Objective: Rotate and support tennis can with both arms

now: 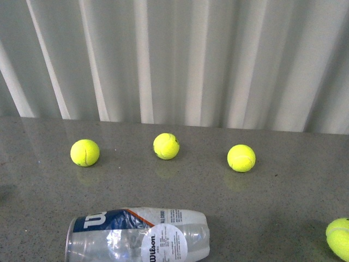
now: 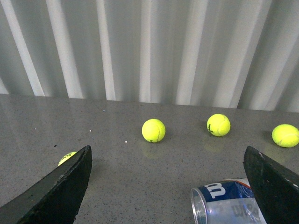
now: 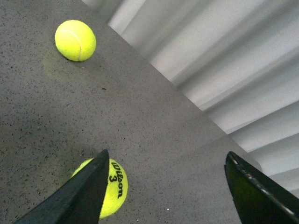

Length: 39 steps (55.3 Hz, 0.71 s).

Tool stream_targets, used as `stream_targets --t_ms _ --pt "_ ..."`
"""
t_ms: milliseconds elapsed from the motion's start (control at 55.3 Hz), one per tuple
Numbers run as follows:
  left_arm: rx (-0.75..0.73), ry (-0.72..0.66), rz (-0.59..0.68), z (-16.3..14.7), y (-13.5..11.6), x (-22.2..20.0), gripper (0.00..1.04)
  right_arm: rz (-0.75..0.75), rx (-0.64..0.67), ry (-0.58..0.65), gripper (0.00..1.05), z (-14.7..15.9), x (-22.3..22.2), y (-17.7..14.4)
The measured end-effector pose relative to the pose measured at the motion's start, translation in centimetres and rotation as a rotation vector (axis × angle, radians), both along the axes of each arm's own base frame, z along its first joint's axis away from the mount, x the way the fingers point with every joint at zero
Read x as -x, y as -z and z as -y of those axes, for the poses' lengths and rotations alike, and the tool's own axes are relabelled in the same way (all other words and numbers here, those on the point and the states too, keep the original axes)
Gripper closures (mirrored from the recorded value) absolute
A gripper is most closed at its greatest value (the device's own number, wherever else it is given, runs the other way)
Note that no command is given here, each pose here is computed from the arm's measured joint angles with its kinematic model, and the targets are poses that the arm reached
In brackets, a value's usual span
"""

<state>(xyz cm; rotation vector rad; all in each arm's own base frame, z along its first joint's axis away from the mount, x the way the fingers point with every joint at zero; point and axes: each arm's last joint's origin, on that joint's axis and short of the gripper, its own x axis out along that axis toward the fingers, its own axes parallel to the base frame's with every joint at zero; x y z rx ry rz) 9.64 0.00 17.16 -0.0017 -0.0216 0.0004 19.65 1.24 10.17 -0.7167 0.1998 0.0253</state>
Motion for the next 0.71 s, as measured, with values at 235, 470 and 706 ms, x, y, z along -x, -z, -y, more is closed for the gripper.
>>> stream_targets --t_ms 235,470,706 --pt "0.000 0.000 0.000 0.0 0.0 0.0 0.07 -0.021 -0.012 -0.004 0.69 0.3 0.7 0.3" --pt "0.000 0.000 -0.001 0.0 0.0 0.0 0.07 -0.103 -0.567 0.104 1.01 3.9 6.2 -2.7" --pt "0.000 -0.001 0.001 0.0 0.0 0.0 0.07 0.221 -0.678 0.019 1.01 2.4 10.0 -6.3"
